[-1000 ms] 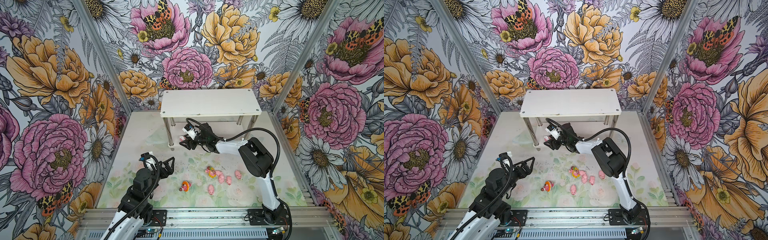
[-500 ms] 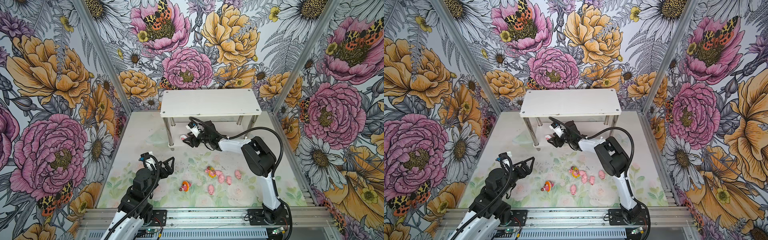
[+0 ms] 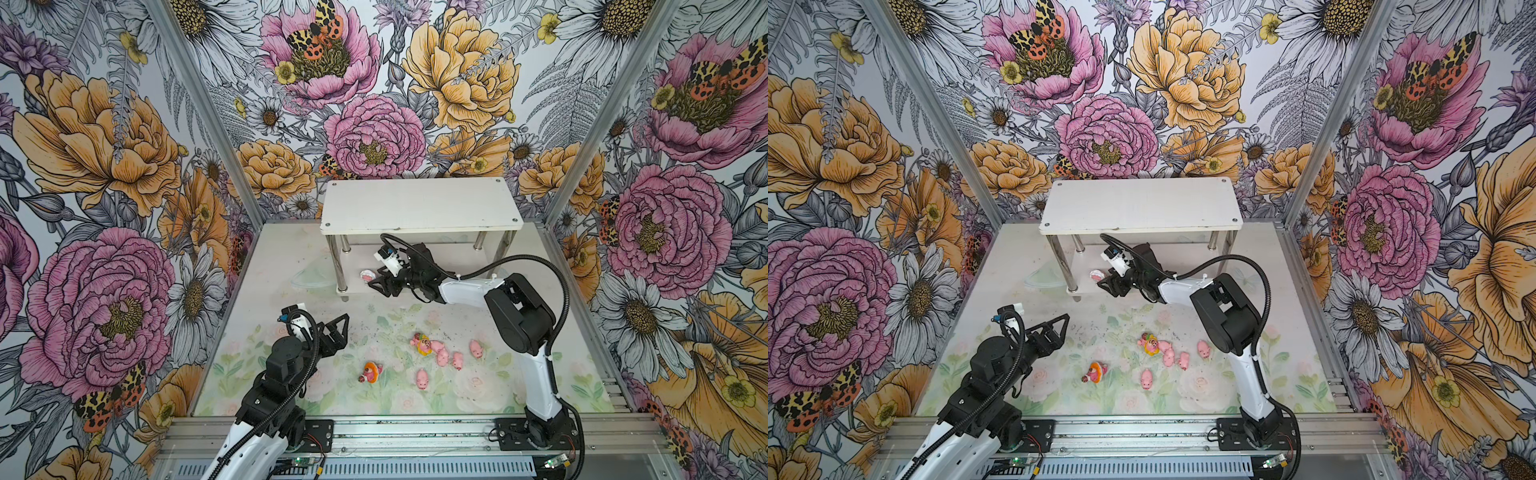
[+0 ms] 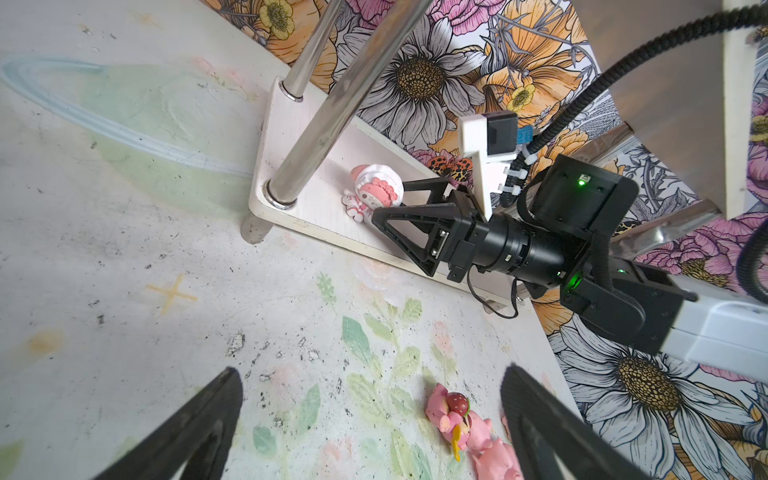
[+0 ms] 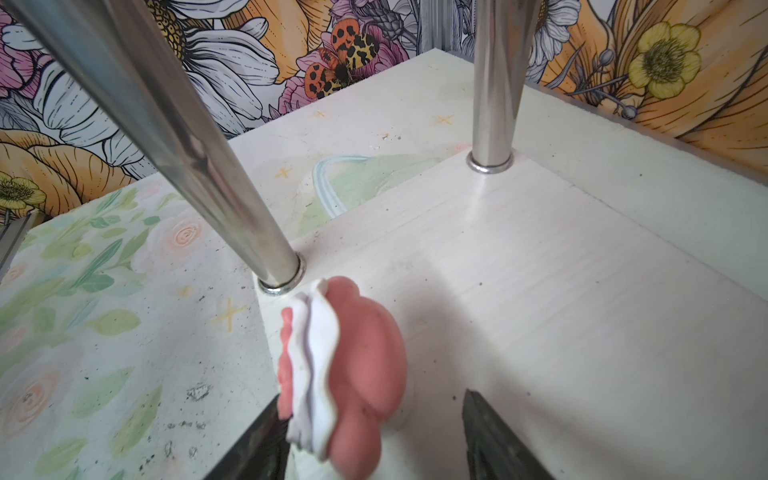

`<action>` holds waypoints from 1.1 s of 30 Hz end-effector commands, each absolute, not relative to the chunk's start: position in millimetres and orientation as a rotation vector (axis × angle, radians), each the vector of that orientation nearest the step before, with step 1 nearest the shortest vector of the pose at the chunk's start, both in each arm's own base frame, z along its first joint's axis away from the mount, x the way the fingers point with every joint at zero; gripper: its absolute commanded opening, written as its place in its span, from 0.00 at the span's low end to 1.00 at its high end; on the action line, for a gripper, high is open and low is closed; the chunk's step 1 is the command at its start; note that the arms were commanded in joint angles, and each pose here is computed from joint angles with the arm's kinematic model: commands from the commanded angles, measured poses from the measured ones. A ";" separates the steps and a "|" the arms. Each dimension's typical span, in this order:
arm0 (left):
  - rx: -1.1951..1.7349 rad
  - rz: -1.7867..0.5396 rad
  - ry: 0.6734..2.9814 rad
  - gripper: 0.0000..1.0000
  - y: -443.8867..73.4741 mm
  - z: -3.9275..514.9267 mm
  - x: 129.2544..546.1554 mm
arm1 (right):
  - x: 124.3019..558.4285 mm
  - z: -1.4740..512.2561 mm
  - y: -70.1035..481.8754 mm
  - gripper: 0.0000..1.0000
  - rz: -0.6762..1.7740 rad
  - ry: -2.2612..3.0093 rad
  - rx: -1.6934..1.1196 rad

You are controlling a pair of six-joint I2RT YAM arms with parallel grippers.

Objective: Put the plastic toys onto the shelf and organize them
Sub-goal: 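Lower the figure onto the lower tier and open the right gripper, then withdraw the right gripper while the left lowers over the strawberry-sunflower pig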

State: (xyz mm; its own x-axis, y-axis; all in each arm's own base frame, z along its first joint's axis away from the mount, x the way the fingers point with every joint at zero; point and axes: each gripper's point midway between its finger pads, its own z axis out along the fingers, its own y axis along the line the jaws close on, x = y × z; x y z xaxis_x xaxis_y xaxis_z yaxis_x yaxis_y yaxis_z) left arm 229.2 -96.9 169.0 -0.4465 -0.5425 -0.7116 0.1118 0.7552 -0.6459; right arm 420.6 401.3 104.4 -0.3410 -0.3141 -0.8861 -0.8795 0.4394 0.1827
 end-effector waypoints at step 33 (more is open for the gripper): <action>0.015 -0.810 1.995 0.88 -159.9 174.5 239.2 | 285.7 117.5 258.9 0.61 0.549 2.301 -0.562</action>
